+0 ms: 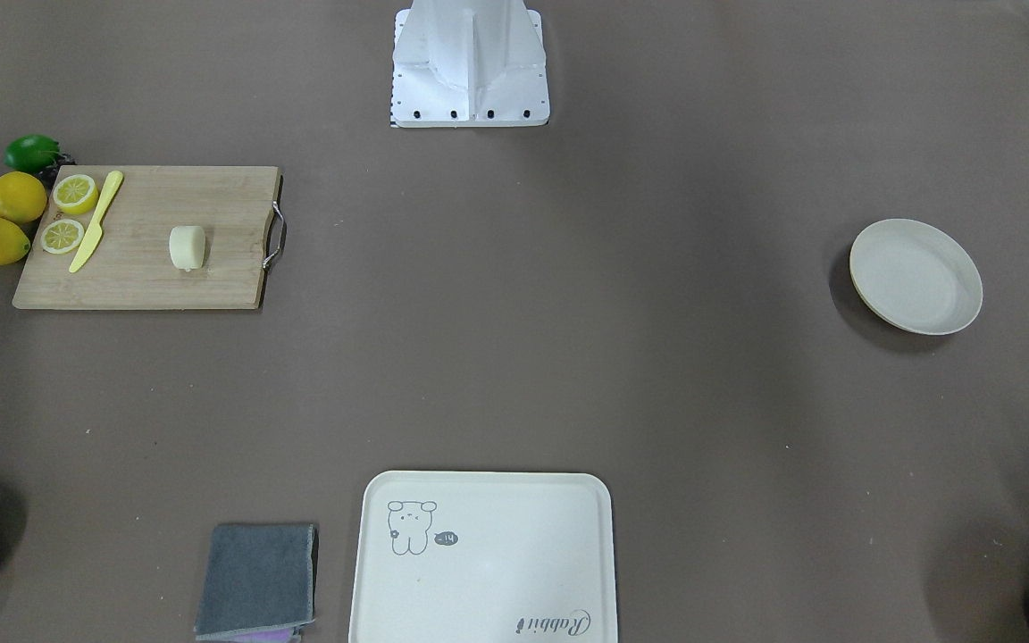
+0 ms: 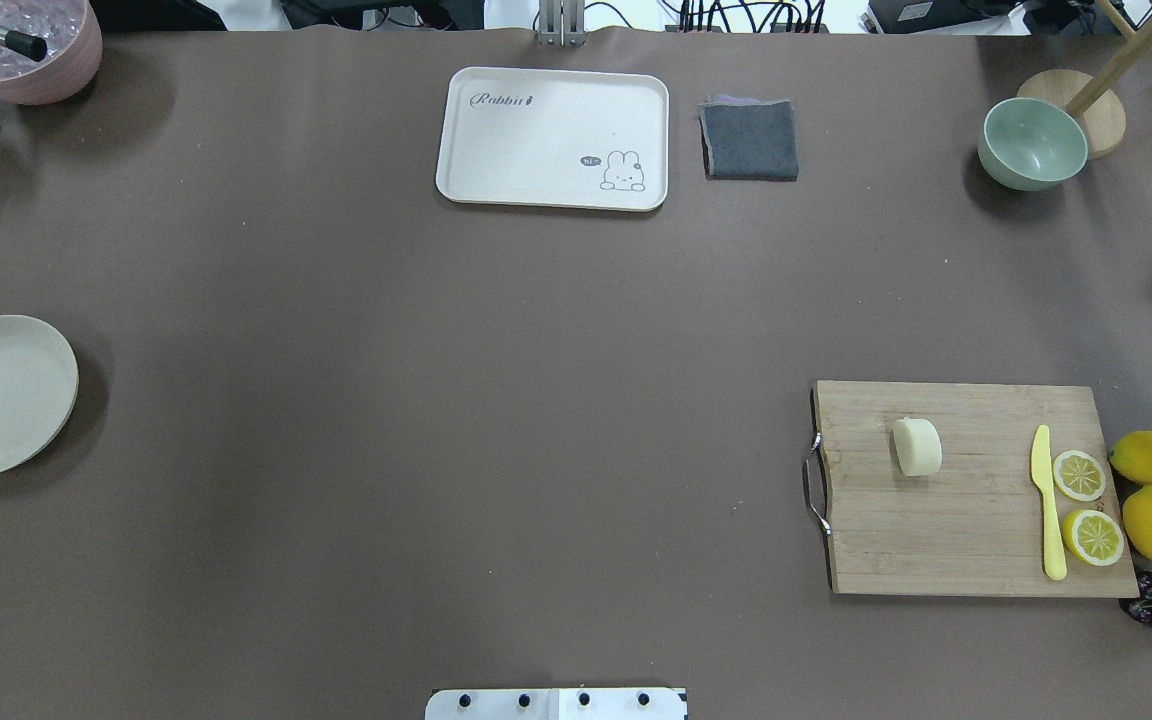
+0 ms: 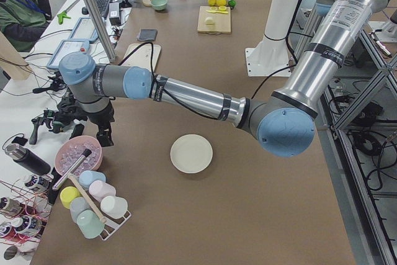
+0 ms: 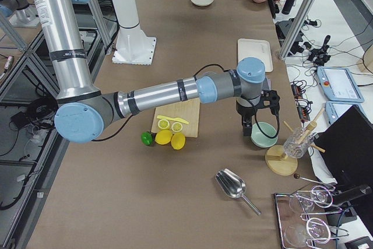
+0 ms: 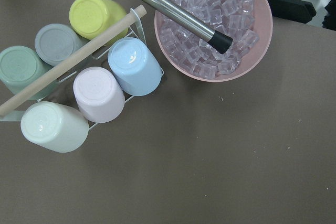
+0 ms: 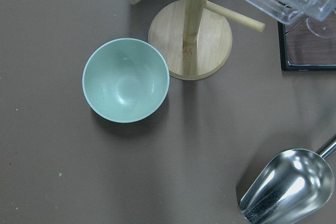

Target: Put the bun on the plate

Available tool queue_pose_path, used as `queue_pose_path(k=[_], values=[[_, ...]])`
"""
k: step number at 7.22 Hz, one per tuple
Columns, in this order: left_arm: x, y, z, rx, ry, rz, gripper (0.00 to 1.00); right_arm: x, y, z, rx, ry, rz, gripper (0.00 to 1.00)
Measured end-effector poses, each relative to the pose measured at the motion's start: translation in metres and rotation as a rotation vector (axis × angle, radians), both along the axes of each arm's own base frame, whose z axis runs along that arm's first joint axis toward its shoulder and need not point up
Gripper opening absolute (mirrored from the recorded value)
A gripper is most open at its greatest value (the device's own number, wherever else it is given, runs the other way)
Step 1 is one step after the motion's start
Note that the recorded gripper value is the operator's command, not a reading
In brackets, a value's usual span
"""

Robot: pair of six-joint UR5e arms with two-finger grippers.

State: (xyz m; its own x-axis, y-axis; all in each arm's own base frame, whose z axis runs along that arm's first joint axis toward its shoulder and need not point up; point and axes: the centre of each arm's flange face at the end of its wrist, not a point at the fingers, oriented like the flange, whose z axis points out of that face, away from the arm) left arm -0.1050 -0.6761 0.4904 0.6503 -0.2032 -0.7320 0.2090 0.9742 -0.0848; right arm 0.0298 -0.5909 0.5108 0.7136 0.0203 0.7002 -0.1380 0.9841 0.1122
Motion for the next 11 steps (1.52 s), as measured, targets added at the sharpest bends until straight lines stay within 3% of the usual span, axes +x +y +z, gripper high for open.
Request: queue_pose_path(k=[2, 5, 11], values=[[-0.001, 0.000, -0.008, 0.009, 0.004, -0.005, 0.98, 0.000, 0.001, 0.003, -0.004, 0.001, 0.000, 1.00], [-0.005, -0.002, -0.026, 0.083, -0.001, -0.008, 0.98, 0.003, 0.001, 0.004, -0.005, 0.007, 0.006, 1.00], [0.021, 0.000, -0.017, 0.141, 0.000, 0.028, 0.97, 0.006, 0.000, 0.001, -0.006, -0.001, 0.013, 1.00]])
